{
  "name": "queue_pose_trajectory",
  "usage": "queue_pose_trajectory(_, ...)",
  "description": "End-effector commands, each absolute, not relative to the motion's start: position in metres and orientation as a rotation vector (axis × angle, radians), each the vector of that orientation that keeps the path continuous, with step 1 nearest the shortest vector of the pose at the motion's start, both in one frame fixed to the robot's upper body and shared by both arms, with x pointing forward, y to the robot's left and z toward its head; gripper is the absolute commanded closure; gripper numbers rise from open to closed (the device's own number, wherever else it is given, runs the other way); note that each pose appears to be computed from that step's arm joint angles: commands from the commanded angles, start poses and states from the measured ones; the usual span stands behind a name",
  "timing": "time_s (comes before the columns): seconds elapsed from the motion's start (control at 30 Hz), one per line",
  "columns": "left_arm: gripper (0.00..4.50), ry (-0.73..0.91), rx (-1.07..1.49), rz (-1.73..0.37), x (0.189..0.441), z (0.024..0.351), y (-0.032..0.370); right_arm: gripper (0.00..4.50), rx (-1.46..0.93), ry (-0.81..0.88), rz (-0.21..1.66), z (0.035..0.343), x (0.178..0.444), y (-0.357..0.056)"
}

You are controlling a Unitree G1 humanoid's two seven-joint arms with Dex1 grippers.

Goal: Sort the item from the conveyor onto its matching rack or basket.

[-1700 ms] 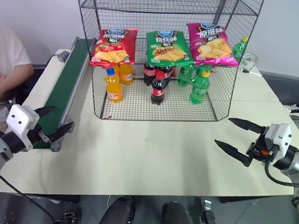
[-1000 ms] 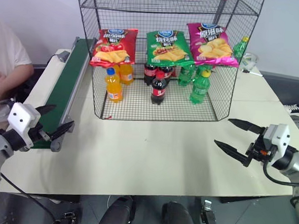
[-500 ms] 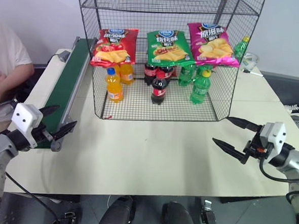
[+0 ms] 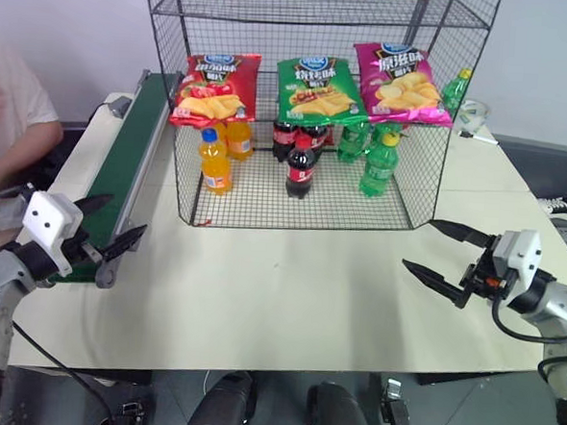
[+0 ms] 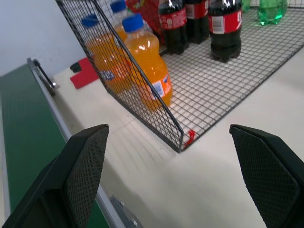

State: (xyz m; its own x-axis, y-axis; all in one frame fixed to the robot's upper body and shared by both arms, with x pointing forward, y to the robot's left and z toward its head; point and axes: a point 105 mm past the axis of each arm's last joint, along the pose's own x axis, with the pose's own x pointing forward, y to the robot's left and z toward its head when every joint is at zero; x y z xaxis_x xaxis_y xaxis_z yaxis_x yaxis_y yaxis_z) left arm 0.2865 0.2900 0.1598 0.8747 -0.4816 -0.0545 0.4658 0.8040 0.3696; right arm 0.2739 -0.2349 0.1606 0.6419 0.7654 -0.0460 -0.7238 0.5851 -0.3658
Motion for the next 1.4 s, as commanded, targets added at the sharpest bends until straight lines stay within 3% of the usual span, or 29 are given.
queue_pose_trajectory(0.03,0.24,-0.086,0.398,-0.508,0.287,0.170,0.287,0.00,-0.389,-0.144,0.876,0.168,0.274,-0.233)
queue_pose_trajectory(0.83,0.24,-0.063,0.250,-0.588,0.281,0.166,0.269,0.00,-0.397,-0.138,0.877,0.170,0.274,-0.229)
queue_pose_trajectory(1.4,0.24,-0.063,0.339,-0.511,0.282,0.164,0.279,0.00,-0.392,-0.137,0.894,0.169,0.278,-0.225)
